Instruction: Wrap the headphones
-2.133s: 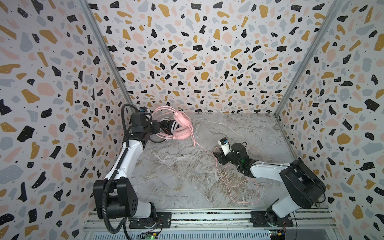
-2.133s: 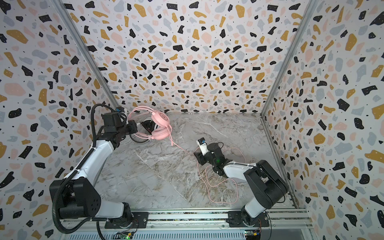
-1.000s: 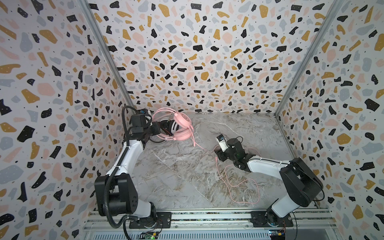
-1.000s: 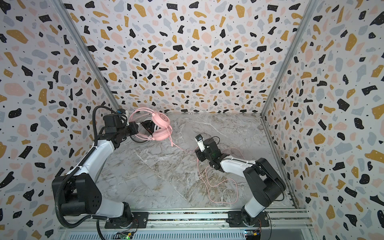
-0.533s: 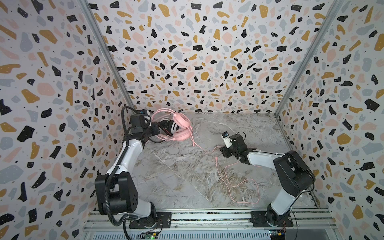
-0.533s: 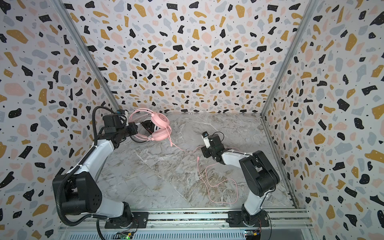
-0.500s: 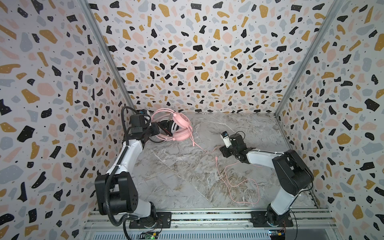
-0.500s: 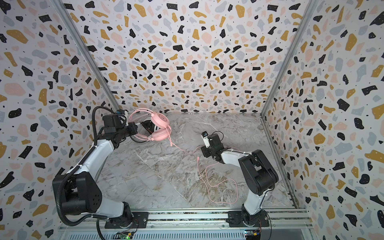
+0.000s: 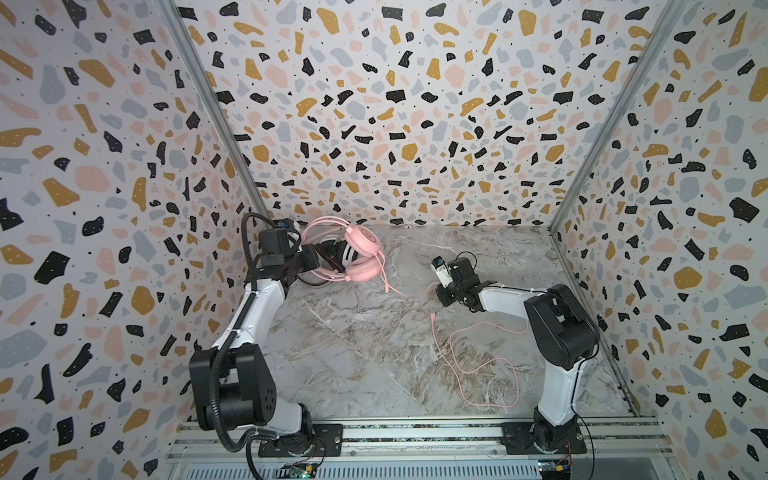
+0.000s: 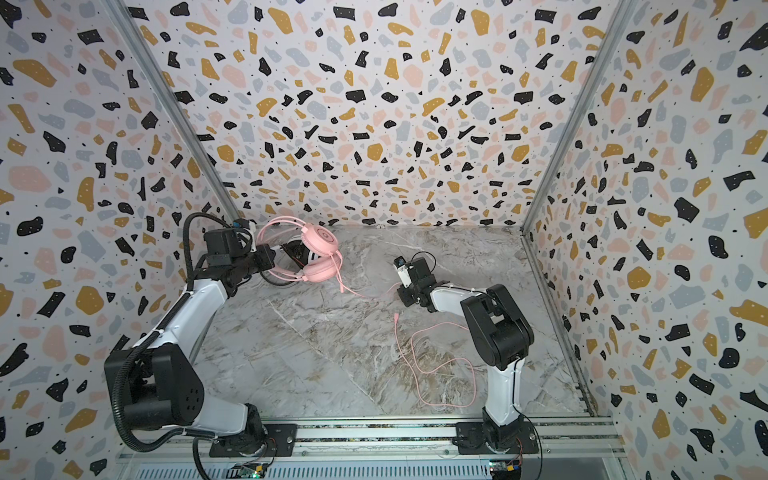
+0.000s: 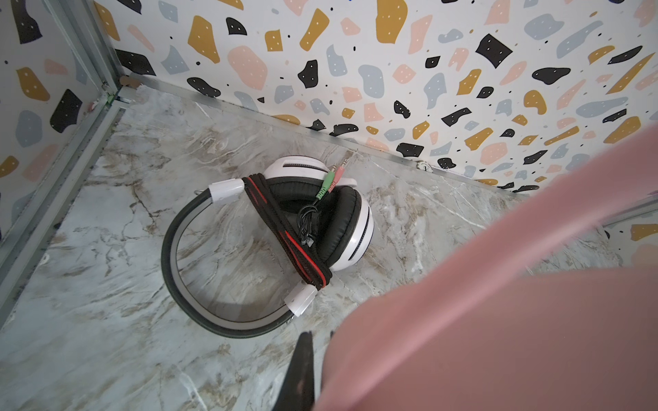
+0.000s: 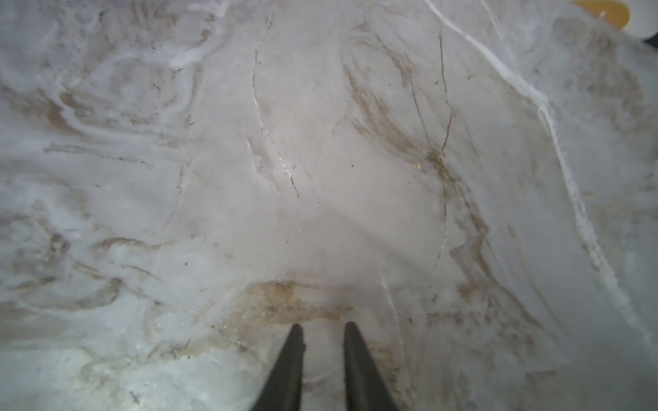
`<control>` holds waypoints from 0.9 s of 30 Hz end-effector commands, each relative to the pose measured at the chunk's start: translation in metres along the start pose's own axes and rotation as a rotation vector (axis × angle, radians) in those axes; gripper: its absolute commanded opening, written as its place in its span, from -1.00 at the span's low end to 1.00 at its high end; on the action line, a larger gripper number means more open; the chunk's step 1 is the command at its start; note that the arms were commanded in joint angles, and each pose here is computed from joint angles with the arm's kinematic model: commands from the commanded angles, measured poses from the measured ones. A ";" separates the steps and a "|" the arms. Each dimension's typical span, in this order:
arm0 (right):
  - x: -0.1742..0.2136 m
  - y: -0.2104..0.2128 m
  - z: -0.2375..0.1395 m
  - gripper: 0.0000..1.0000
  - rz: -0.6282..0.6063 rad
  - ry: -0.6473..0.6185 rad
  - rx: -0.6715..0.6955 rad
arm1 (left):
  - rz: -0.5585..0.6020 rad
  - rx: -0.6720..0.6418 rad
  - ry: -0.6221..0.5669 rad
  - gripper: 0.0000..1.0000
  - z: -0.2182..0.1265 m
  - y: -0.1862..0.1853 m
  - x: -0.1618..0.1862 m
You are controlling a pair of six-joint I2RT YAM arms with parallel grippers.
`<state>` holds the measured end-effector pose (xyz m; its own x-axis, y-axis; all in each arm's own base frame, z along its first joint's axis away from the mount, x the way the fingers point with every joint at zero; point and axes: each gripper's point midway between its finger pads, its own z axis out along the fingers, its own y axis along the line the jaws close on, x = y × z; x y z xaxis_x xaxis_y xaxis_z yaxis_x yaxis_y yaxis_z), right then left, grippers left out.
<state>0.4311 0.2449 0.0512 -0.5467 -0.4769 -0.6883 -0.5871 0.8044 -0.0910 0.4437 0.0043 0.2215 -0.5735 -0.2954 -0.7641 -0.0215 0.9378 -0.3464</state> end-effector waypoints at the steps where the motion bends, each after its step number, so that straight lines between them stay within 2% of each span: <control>1: -0.021 0.001 -0.020 -0.93 0.010 -0.048 -0.018 | 0.001 0.061 -0.087 -1.00 -0.007 -0.014 -0.029; 7: -0.047 -0.001 -0.067 -0.98 0.028 -0.152 -0.002 | -0.009 0.062 -0.074 -1.00 -0.002 -0.013 -0.026; 15: -0.106 0.001 -0.166 -0.91 0.048 -0.358 -0.034 | -0.014 0.063 -0.024 -1.00 0.012 -0.021 -0.011; 20: -0.125 0.014 -0.213 -0.89 0.033 -0.444 -0.078 | 0.089 0.031 0.060 -1.00 0.025 -0.045 0.011; 27: -0.141 0.044 -0.258 -0.88 -0.021 -0.529 -0.139 | 0.224 0.017 0.157 -1.00 0.040 -0.080 0.041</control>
<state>0.3439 0.2526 0.2996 -0.2209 -0.2523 -0.9421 -0.6605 0.7494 -0.0458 0.4451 -0.0815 0.1716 -0.7280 -0.0862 -0.6802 0.1007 0.9679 -0.2304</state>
